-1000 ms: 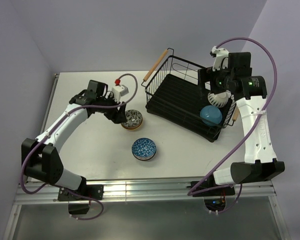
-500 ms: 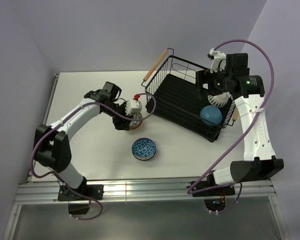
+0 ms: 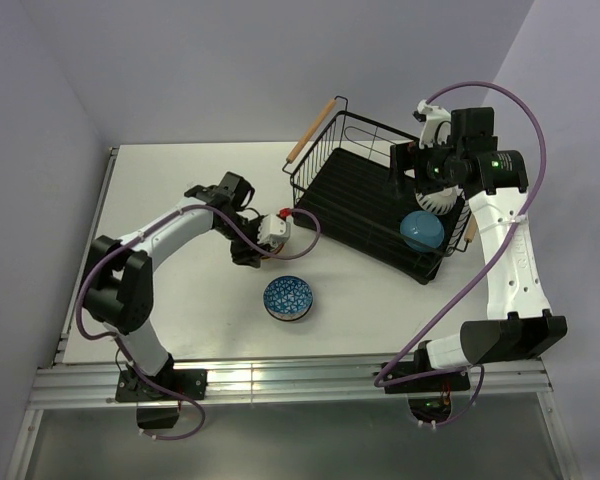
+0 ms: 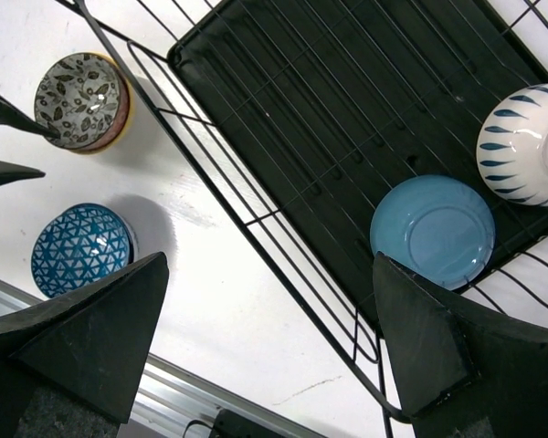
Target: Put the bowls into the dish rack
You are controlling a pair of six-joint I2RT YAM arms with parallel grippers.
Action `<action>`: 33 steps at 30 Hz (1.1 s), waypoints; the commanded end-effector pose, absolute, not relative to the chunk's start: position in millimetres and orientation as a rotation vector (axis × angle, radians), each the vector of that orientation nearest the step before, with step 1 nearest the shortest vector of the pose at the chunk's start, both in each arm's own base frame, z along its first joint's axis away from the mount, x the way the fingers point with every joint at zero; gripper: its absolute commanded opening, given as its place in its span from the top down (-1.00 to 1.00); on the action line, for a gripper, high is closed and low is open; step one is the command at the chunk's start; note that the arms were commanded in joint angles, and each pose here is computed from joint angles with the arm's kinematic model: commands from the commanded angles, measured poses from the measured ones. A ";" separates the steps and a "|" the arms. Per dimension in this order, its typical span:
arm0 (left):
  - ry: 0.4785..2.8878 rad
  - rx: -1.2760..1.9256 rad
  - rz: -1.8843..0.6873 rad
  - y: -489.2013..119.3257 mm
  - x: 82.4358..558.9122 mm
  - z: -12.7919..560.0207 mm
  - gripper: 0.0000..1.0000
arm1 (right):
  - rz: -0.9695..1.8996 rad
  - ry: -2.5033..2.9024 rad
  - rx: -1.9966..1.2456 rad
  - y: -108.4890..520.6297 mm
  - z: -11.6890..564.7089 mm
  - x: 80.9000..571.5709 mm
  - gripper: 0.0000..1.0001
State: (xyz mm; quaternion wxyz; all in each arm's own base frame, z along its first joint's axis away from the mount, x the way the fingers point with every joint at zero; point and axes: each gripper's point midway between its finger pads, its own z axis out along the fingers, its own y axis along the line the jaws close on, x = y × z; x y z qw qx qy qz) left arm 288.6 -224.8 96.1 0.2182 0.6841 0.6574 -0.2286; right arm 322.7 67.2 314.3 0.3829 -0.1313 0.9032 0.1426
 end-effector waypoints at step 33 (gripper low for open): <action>1.773 1.913 -0.614 -235.7 304.1 109.5 0.99 | 0.392 2.311 -0.339 69.3 308.2 326.4 -1.00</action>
